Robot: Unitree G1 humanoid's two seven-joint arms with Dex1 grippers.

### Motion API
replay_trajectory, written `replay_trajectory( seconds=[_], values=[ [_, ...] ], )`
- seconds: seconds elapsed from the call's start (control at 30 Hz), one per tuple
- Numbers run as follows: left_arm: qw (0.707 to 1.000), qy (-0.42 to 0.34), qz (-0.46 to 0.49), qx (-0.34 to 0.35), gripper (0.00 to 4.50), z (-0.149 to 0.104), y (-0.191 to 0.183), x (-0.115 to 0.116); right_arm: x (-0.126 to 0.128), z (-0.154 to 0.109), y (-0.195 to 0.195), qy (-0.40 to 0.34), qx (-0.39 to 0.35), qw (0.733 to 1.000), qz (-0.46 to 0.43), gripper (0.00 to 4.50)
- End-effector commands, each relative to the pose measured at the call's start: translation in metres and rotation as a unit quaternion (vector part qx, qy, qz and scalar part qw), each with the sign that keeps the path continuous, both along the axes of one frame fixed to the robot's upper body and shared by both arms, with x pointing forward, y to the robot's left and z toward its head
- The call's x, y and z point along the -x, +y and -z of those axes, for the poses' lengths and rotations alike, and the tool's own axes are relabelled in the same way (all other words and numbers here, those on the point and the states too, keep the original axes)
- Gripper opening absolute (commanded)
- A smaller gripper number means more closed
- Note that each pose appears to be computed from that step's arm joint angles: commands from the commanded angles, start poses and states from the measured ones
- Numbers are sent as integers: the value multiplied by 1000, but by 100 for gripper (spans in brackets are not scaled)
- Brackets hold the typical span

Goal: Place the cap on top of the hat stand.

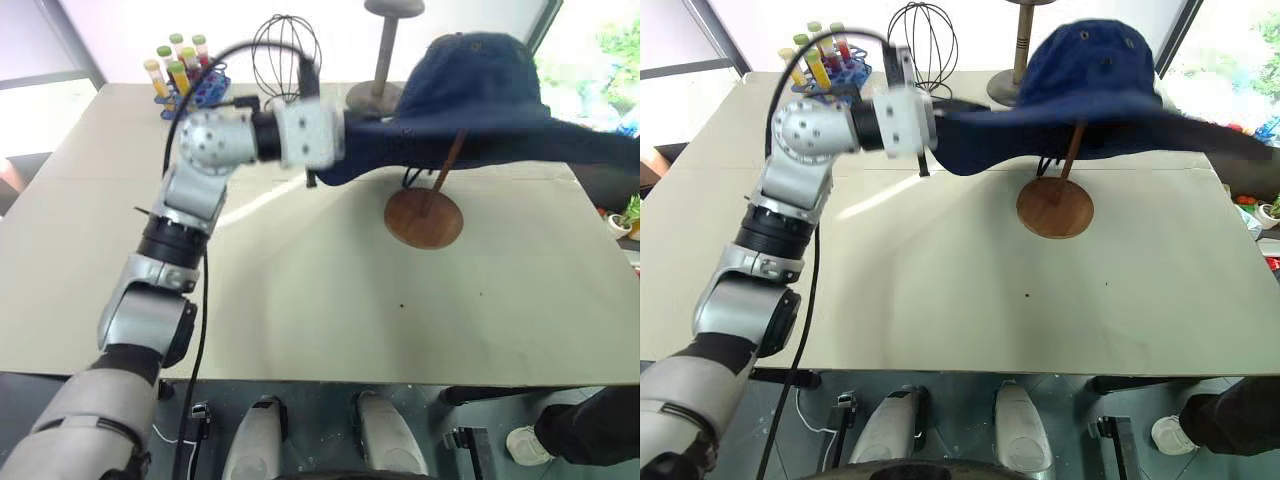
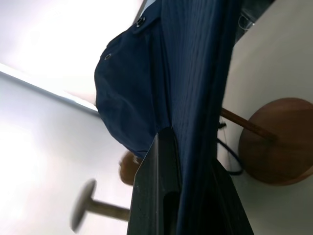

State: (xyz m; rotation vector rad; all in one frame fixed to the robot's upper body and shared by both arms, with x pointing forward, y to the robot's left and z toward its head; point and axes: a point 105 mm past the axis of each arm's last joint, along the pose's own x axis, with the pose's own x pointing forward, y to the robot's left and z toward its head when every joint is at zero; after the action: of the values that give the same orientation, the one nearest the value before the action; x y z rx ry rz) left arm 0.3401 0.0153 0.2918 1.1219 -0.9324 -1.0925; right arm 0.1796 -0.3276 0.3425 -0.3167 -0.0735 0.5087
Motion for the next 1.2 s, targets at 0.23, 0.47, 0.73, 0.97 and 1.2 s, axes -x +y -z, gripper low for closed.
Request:
replay_trajectory(
  seconds=[0.23, 0.47, 0.73, 0.97, 1.2],
  values=[
    [985, -171, 21, 1, 7, -17, -6, 6, -2, -9, 2, -14, 15, 1000, -6, 450],
    [968, -223, 38, -110, 7, 42, 2, 1, -1, -6, 0, -11, 11, 1000, -3, 450],
    [964, -230, 21, -132, 7, 71, 4, -14, -3, -3, 1, -1, 13, 1000, -4, 450],
    [982, -160, -19, -104, 7, 79, 10, -29, -5, 4, 1, 13, 15, 1000, -6, 450],
    [986, -143, -12, -83, 249, 70, 8, -26, -4, 12, -8, 32, 21, 999, 8, 450]
  ],
)
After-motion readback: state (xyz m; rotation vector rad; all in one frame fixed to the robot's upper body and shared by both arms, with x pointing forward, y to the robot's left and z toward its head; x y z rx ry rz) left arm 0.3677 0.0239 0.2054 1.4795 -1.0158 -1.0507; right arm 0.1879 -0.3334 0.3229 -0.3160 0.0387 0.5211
